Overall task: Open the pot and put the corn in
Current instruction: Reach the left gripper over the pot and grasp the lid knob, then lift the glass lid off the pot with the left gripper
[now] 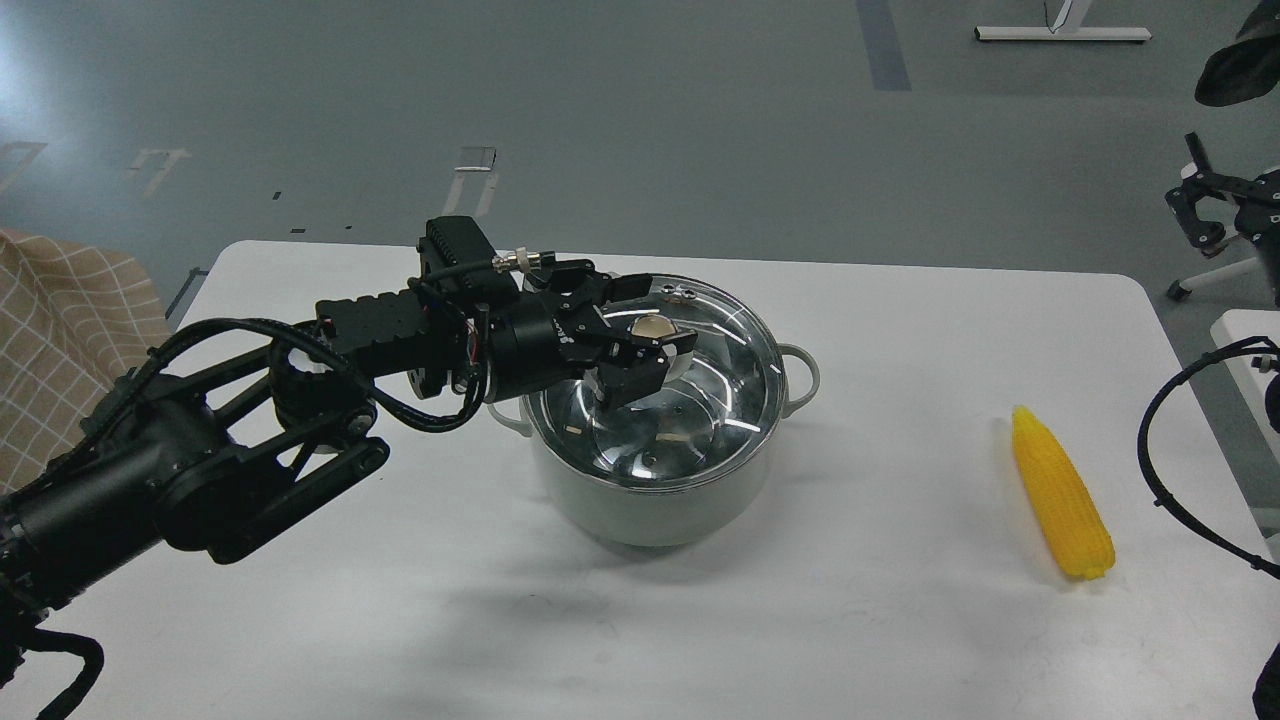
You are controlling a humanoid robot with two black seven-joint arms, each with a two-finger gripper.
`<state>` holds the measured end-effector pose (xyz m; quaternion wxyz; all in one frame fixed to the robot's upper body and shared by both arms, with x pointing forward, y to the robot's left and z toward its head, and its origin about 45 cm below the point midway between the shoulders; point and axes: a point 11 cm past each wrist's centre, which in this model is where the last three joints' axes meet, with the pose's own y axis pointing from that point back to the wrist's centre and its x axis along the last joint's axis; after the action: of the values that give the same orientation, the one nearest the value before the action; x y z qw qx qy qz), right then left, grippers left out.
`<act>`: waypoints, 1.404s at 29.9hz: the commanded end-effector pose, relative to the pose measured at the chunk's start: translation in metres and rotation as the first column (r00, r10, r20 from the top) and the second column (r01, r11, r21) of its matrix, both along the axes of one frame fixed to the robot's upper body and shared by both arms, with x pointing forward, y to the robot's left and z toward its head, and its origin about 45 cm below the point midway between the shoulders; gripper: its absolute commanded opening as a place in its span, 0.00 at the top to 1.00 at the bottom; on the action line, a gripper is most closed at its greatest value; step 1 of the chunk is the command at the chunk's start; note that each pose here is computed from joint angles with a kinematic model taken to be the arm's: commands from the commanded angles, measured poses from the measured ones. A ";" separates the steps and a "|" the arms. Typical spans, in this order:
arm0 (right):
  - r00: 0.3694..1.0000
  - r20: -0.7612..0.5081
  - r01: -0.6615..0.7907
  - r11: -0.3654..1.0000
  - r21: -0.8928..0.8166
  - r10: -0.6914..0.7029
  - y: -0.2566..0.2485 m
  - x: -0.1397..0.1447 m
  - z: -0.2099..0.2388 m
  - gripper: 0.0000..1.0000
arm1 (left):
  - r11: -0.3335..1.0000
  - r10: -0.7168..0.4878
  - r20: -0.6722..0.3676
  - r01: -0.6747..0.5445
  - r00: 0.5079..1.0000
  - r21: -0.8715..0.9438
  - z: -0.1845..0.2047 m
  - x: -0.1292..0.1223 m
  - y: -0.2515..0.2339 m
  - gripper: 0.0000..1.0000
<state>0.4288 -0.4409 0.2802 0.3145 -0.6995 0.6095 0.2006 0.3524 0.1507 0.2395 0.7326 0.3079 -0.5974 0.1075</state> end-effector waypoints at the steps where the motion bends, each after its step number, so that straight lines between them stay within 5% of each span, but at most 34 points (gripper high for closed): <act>1: 1.000 0.000 0.000 1.000 0.000 0.000 0.000 0.000 0.000 0.00 | 1.000 0.006 -0.019 -0.006 1.000 0.000 -0.007 -0.003 0.002 0.25; 15: 1.000 0.000 -0.001 1.000 0.002 0.001 0.001 0.000 -0.001 0.00 | 1.000 0.014 -0.037 -0.014 0.999 -0.001 -0.015 -0.006 0.005 0.38; 30: 1.000 -0.006 0.001 1.000 0.002 -0.001 0.000 -0.001 -0.003 0.00 | 1.000 0.027 -0.035 -0.027 0.999 -0.007 -0.017 -0.006 0.010 0.64; 42: 1.000 -0.016 0.003 1.000 0.004 -0.003 -0.001 -0.003 -0.008 0.00 | 0.994 0.079 0.069 -0.074 0.994 -0.077 0.057 0.001 0.052 0.64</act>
<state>0.4272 -0.4408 0.2746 0.3122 -0.6974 0.6114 0.2055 0.3547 0.1847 0.2821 0.7269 0.2887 -0.6007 0.1656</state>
